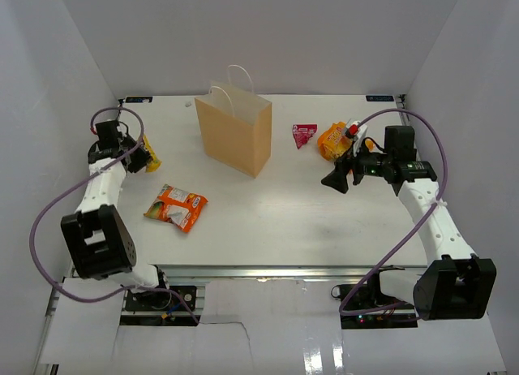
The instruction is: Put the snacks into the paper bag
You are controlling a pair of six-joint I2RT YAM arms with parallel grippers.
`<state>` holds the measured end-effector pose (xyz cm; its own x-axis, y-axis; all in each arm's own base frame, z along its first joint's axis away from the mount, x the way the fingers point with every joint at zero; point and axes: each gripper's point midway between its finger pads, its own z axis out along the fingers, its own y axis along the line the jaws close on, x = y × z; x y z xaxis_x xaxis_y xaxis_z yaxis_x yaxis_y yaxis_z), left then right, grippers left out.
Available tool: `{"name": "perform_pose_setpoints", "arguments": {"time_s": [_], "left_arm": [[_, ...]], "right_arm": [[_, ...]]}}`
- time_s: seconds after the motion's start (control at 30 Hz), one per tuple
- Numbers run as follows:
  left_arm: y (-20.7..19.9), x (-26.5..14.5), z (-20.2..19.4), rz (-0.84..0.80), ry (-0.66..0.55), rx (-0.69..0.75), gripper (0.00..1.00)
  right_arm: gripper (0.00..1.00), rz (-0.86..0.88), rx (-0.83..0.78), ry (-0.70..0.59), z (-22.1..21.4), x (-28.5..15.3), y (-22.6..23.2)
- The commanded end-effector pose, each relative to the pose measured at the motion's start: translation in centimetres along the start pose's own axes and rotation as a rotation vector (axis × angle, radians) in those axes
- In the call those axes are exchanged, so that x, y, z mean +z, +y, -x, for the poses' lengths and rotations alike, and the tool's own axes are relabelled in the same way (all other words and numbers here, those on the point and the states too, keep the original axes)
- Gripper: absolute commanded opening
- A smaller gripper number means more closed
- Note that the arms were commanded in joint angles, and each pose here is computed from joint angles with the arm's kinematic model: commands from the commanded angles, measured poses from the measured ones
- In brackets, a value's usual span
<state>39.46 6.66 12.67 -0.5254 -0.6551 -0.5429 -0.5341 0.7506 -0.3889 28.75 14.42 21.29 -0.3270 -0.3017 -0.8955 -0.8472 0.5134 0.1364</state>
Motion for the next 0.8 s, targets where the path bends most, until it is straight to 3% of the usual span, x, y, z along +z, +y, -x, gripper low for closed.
{"name": "perform_pose_setpoints", "arguments": {"time_s": [0.0, 0.17, 0.33, 0.5, 0.67, 0.7, 0.77], "left_arm": [[-6.4, -6.1, 1.9, -0.285, -0.094, -0.048, 0.34], [-12.8, -13.7, 3.5, -0.565, -0.180, -0.094, 0.34], [-20.1, -18.6, 5.1, -0.748, -0.206, -0.055, 0.33], [-26.8, -19.8, 7.5, -0.845, -0.198, -0.055, 0.33], [-31.1, -19.9, 9.9, -0.917, -0.178, -0.099, 0.34], [-32.0, -18.4, 9.6, -0.909, -0.147, -0.102, 0.33], [-33.8, -19.8, 10.7, -0.960, -0.159, -0.093, 0.34]], "right_arm": [[0.90, -0.002, -0.035, -0.015, 1.5, -0.7, -0.2], [0.90, -0.001, -0.033, -0.007, 1.8, -0.7, -0.5], [0.90, 0.011, -0.025, -0.008, 2.0, -0.4, -0.7], [0.90, 0.018, -0.026, -0.015, 2.2, -0.4, -0.6], [0.90, 0.021, -0.023, -0.015, 1.7, -0.4, -0.2], [0.90, 0.025, -0.016, -0.011, 1.3, -0.4, -0.1], [0.90, 0.024, -0.016, -0.014, 1.2, -0.4, 0.1]]}}
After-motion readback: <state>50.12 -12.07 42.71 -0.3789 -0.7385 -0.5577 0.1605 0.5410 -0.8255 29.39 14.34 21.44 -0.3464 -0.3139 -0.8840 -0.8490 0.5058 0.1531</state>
